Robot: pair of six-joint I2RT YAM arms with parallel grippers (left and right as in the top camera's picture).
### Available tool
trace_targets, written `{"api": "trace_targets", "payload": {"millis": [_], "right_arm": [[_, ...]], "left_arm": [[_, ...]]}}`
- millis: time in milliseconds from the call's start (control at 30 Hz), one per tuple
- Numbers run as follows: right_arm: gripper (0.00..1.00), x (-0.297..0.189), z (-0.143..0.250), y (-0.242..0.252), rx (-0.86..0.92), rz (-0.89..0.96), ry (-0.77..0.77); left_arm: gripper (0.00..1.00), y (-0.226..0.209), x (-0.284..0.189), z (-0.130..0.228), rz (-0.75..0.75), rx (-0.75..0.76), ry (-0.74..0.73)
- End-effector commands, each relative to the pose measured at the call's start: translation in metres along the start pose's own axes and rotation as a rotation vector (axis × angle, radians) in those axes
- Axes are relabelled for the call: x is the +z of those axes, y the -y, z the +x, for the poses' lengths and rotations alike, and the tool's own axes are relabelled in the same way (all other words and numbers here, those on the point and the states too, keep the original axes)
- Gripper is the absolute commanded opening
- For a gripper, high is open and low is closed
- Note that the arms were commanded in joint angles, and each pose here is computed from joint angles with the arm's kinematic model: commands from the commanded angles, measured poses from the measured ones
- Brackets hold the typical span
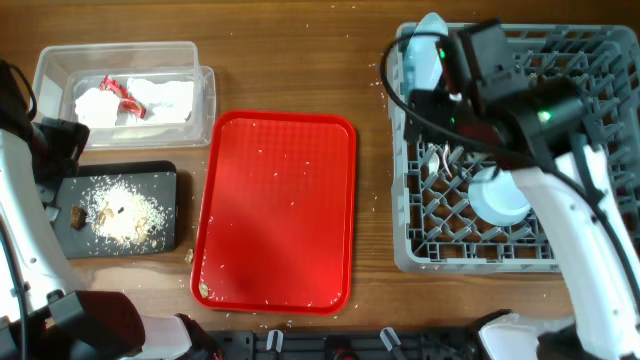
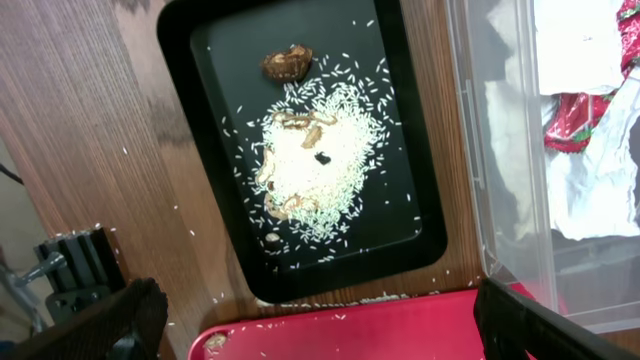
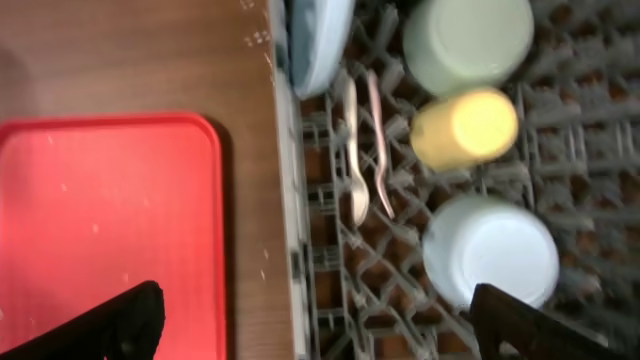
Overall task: Sort waste into correct bins and load items into the dishwasher rack
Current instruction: 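Carry the plate to the rack and stand it upright at the back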
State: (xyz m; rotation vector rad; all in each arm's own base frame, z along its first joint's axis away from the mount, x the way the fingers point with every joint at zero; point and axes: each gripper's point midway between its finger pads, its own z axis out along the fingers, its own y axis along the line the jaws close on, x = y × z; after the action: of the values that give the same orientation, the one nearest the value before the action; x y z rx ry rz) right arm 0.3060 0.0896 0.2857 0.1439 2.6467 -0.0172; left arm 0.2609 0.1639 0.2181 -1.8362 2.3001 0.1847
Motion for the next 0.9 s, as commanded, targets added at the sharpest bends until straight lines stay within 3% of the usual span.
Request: {"api": "trace_targets", "payload": {"millis": [0,100,233,467,700,867], "right_arm": [[1.00,-0.024,0.022,0.020,0.075,-0.011,0.045],[1.00,-0.037,0.042,0.033,0.108,-0.026,0.071],[1.00,-0.011,0.081,0.047,0.210,-0.004,0.036],[1.00,-0.033,0.091,0.055,0.262,-0.138,0.236],[0.99,0.007,0.125,0.051,0.306,-0.131,0.103],[0.99,0.003,0.138,0.056,0.288,-0.179,0.158]], "left_arm": [[1.00,-0.003,0.001,-0.003,-0.018,0.005,0.013],[1.00,-0.003,0.001,-0.003,-0.018,0.005,0.013],[1.00,-0.003,0.001,-0.003,-0.018,0.005,0.013],[1.00,-0.003,0.001,-0.003,-0.018,0.005,0.013],[1.00,-0.003,0.001,-0.003,-0.018,0.005,0.013],[1.00,-0.003,0.001,-0.003,-0.018,0.005,0.013]]}}
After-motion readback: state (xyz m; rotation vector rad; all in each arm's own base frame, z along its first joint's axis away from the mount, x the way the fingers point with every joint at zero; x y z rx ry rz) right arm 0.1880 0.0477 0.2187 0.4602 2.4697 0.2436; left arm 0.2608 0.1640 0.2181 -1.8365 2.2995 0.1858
